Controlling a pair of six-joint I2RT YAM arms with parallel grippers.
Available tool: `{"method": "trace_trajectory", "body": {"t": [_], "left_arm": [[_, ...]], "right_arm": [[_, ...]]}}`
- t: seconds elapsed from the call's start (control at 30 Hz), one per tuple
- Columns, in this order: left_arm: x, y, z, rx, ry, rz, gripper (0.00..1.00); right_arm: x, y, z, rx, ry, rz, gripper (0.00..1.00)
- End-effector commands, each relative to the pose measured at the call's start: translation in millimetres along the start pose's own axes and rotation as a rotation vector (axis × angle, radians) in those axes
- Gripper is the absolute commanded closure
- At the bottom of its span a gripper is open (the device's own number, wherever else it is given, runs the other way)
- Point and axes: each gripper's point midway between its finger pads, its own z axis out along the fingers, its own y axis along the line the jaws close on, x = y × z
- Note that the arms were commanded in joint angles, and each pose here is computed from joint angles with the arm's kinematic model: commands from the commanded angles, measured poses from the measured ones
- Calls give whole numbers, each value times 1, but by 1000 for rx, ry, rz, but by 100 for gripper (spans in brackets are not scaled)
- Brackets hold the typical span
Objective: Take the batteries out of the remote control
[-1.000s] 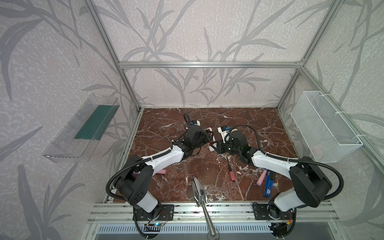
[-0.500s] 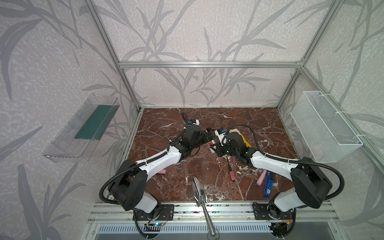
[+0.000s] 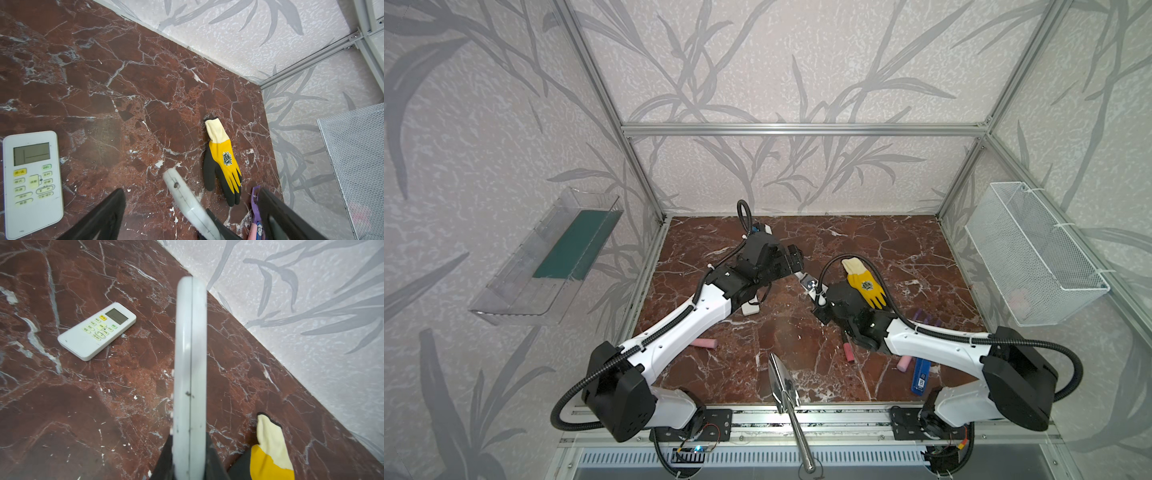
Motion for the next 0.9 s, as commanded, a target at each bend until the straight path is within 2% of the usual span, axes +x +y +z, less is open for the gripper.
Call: {"method": "trace_trajectory", "body": {"t": [0.0, 0.43, 0.7, 0.87], "left_arm": [[8, 1, 2, -9, 56, -14, 3], [20, -17, 29, 88, 119, -129, 22], [26, -20, 34, 115, 141, -178, 48], [26, -21, 36, 120, 141, -182, 69]], "right_arm": [[-25, -25, -10, 138, -83, -46, 97], [-38, -26, -19, 218, -149, -99, 97], [-45, -33, -17, 339, -170, -158, 97], [-50, -30, -18, 358, -182, -192, 97]]}}
